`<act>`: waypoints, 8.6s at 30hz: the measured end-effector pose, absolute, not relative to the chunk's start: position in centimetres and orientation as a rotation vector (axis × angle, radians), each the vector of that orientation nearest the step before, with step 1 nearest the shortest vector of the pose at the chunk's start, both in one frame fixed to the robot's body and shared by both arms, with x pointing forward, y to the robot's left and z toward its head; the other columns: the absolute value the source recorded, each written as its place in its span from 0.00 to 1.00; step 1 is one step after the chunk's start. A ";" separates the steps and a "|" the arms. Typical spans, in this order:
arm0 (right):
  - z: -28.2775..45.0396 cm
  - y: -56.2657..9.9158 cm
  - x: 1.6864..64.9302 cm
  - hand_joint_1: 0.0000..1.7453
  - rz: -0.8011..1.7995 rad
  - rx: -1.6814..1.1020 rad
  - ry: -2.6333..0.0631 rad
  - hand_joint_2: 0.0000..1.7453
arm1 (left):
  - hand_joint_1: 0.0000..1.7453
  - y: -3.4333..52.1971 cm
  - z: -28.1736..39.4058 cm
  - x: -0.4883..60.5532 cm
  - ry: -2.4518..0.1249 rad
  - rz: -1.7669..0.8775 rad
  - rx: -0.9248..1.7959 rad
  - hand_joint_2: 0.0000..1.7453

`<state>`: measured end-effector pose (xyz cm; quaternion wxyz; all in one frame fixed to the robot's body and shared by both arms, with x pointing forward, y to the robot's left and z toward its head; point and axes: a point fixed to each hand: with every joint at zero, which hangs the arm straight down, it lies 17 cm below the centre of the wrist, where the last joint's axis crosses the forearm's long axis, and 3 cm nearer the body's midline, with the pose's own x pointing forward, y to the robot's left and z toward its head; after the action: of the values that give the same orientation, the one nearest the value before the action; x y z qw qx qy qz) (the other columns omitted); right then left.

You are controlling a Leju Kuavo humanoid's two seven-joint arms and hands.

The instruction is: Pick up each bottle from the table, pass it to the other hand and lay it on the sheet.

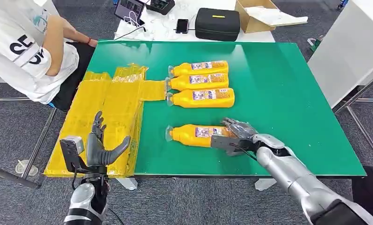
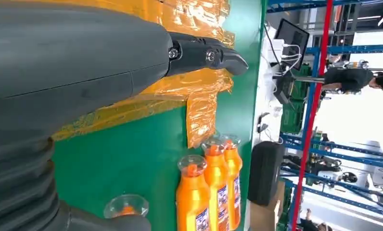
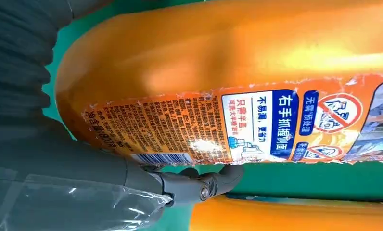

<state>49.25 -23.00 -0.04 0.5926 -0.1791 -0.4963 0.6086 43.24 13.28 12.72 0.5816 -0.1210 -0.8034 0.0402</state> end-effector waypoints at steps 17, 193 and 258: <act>0.4 -20.5 49.2 1.00 1.327 -0.374 -1.245 1.00 | 0.00 13.1 12.5 43.2 -1.870 0.091 -0.290 1.00; 27.2 -9.5 38.8 0.00 -0.035 -0.215 -2.360 1.00 | 1.00 18.3 7.6 56.2 -1.503 -1.586 0.714 1.00; 22.2 -4.9 40.2 0.00 0.142 -0.082 -2.243 1.00 | 0.00 19.2 4.6 51.2 -1.565 -0.790 -0.086 1.00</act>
<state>40.23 -4.86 22.21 0.4314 -0.0328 -0.8997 0.0568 51.19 19.16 4.58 0.6389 -0.0379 -0.6859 -0.3462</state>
